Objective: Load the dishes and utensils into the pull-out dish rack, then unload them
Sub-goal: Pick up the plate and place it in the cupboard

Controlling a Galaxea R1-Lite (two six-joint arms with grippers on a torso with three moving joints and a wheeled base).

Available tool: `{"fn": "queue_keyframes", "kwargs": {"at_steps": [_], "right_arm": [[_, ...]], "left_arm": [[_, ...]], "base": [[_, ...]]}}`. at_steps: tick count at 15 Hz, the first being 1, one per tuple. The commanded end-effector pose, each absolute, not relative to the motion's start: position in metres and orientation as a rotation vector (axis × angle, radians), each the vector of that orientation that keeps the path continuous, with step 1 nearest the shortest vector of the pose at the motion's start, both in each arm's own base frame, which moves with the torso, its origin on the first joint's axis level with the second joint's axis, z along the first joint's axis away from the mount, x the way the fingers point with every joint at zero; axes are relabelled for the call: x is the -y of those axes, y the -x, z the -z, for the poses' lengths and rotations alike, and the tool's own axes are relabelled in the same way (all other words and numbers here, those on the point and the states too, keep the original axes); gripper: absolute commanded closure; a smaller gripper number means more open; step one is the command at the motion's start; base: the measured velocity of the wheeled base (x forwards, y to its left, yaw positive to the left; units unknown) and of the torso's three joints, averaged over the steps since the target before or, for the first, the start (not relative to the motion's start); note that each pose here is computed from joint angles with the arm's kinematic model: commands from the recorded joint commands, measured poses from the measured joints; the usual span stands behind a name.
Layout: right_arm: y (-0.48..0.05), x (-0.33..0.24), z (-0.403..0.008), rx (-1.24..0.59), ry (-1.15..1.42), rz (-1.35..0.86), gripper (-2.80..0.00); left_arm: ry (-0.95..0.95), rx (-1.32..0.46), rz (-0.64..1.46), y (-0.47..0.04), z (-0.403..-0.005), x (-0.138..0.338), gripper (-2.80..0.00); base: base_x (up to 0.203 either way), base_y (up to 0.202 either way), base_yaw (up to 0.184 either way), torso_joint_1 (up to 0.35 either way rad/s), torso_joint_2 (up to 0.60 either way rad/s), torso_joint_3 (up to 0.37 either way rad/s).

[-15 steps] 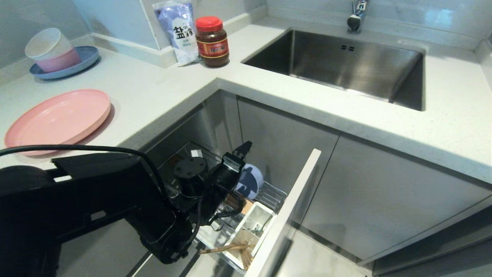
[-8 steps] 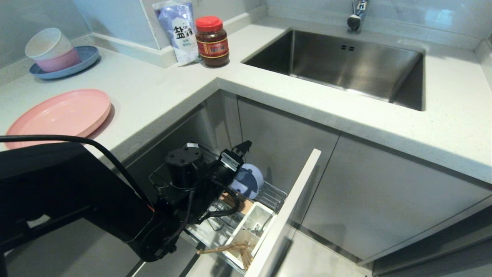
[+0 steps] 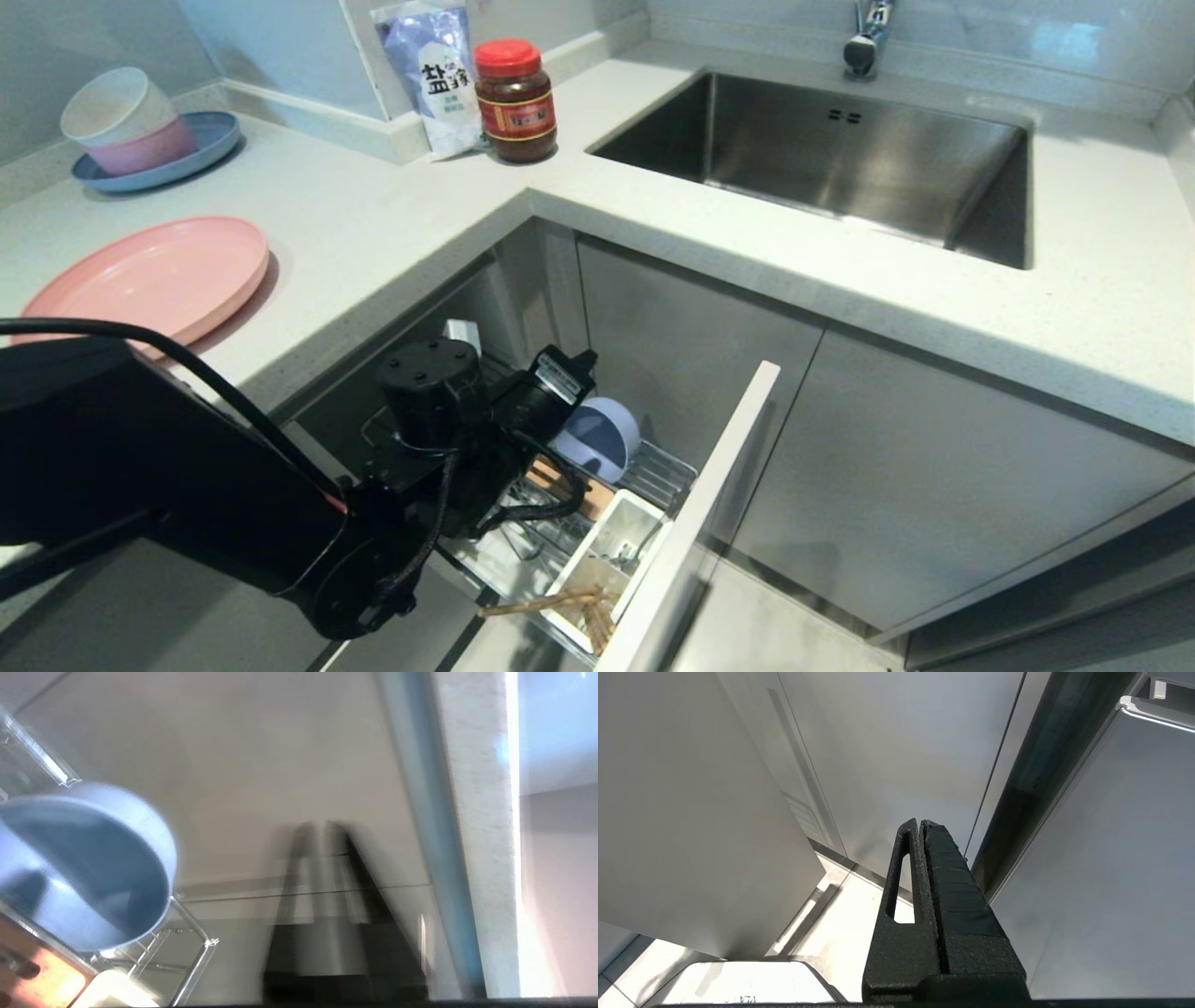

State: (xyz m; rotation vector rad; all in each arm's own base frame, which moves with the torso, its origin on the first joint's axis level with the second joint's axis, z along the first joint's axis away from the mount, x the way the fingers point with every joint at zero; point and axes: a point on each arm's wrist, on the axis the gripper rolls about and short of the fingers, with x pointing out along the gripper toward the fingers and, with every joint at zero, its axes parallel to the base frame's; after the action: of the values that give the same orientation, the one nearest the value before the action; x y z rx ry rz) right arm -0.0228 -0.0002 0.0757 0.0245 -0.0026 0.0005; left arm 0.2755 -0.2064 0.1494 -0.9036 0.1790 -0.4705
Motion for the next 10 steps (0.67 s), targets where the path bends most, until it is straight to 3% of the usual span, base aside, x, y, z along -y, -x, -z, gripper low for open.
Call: {"fn": "queue_keyframes", "kwargs": {"at_steps": [1,10], "right_arm": [[0.023,0.000,-0.075,0.004,-0.025,-0.001,0.00],[0.023,0.000,-0.075,0.005,-0.025,-0.001,0.00]], "left_arm": [[0.895,-0.133,0.506,-0.265,-0.168,0.205,0.00],[0.724,0.043,0.559,-0.206,-0.239,0.195,0.00]], "base": [[0.000,0.000,0.000,0.000,0.00,0.000],[0.000,0.000,0.000,0.000,0.00,0.000]]}}
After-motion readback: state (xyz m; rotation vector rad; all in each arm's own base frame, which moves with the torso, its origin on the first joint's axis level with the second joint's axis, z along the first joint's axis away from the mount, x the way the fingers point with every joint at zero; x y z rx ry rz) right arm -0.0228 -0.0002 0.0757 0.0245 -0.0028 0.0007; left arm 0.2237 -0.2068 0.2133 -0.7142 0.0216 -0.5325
